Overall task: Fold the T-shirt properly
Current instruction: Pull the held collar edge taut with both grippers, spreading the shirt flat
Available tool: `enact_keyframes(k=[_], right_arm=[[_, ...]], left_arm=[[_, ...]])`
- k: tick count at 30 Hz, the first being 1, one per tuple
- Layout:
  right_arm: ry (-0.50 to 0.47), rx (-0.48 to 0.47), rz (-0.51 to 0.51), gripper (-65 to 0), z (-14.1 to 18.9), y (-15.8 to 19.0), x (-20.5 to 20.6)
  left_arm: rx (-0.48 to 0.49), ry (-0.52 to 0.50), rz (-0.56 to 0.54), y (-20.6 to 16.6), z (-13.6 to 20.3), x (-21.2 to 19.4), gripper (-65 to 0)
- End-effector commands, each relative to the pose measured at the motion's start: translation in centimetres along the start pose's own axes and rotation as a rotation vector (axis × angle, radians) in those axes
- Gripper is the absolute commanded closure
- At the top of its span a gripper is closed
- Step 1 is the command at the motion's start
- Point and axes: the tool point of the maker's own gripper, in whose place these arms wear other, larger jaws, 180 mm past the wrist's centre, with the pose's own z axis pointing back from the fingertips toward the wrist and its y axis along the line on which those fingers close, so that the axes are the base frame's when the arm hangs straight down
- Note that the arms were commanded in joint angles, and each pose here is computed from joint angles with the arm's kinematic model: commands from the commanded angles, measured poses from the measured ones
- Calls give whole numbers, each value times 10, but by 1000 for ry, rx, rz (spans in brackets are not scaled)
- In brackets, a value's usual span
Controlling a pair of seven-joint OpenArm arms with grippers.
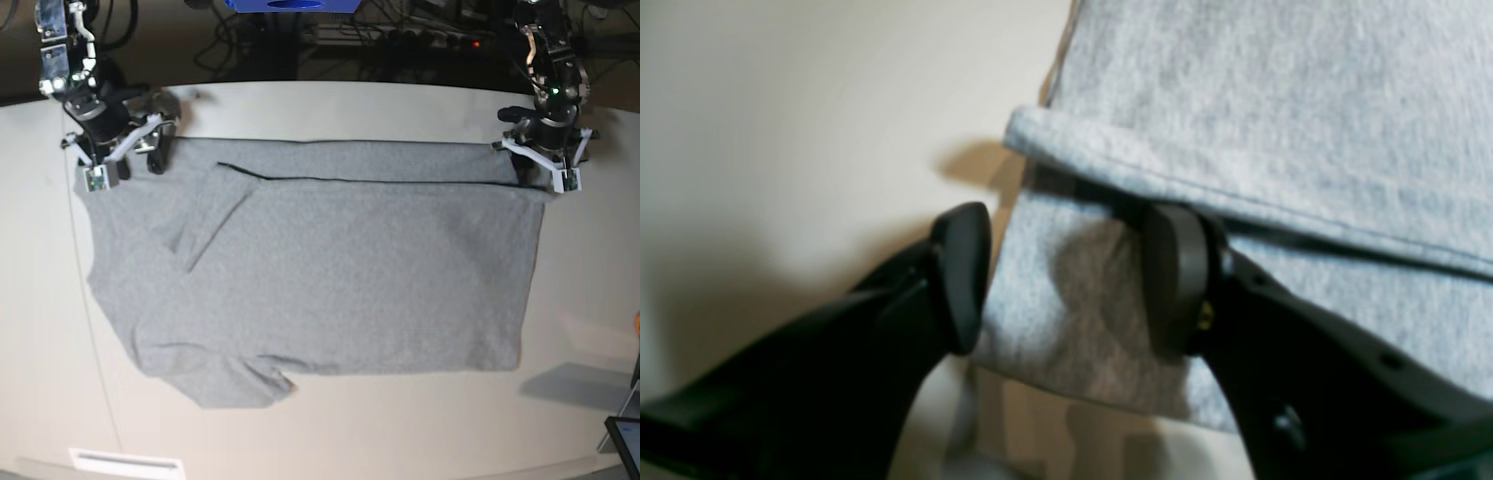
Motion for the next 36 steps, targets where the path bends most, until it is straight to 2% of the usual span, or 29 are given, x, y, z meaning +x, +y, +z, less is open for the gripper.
enact_keyframes(k=[1, 5, 13, 20, 29, 36], right_arm=[[66, -24, -1, -345, 4, -7, -16], [89, -74, -32, -345, 9, -14, -27], [121, -74, -37, -345, 16, -13, -41], [148, -74, -41, -345, 21, -12, -53], [140, -103, -53, -345, 26, -22, -53], [61, -81, -33, -345, 29, -12, -22]], left_arm=[[22, 40, -33, 7, 4, -7, -348], [24, 58, -43, 9, 9, -16, -348], [24, 106, -65, 13, 21, -38, -348], [23, 96, -90, 18, 32, -50, -346], [56, 54, -86, 29, 37, -33, -346], [39, -33, -90, 18, 44, -1, -346]])
